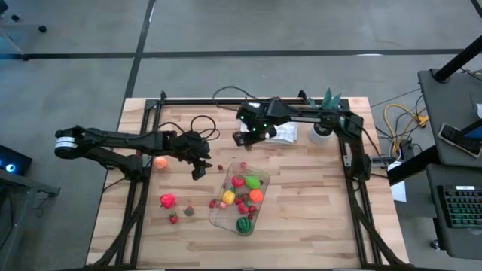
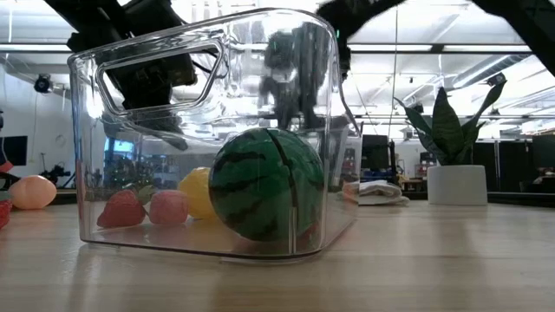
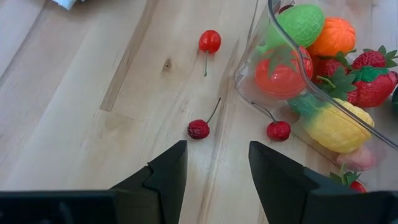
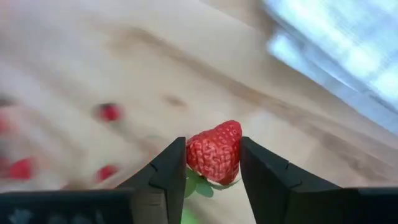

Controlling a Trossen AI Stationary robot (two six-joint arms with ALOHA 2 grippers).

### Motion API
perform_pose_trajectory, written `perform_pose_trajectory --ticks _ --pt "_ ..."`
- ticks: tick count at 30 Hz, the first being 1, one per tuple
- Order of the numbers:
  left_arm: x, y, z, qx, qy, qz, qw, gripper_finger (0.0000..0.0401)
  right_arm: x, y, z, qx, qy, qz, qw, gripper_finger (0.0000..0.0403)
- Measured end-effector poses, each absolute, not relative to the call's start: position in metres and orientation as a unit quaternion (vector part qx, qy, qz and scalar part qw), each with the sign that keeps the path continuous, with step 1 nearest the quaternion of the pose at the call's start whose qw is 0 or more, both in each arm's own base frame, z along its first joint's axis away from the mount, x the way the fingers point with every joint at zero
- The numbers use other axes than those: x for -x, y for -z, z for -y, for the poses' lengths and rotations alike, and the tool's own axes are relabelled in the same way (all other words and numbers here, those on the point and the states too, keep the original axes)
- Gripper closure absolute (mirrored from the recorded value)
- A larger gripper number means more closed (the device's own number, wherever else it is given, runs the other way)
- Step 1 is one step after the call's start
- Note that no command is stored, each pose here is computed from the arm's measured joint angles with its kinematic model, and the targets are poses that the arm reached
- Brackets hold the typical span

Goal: Pick and placing Produce into tupperware
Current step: Put the red strawberry into the transparent bin, then put the pink peach into the transparent bin

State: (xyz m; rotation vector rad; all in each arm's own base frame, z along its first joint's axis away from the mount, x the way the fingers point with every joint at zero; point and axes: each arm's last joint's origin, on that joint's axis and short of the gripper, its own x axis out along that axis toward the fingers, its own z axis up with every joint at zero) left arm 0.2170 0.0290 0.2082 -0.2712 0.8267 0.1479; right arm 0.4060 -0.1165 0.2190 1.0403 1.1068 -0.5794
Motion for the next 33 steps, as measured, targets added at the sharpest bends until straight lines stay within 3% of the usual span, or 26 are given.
perform_pose_trajectory --ticks 7,16,24,29,33 --pt "-0.216 -0.206 -0.029 0.123 -0.068 -0.406 0.903 0.0244 -0.410 -0.299 0.071 -0.448 0.121 -0.466 0.753 0.0274" --pt "-0.215 -0.204 -0.027 0.137 -0.042 -0.409 0.901 0.0244 -0.420 -0.302 -0.002 -0.368 -0.008 -0.527 0.766 0.0260" --pt "-0.217 -0.205 -0.017 0.164 0.019 -0.407 0.898 0.0244 -0.432 -0.270 -0.036 -0.362 -0.008 -0.569 0.738 0.0200" --pt "-0.219 -0.207 0.001 0.156 0.075 -0.403 0.899 0.0244 -0.436 -0.256 -0.044 -0.384 0.048 -0.581 0.716 0.0162" --pt "-0.221 -0.210 0.019 0.139 0.116 -0.392 0.902 0.0244 -0.435 -0.260 -0.045 -0.378 0.098 -0.563 0.729 0.0149"
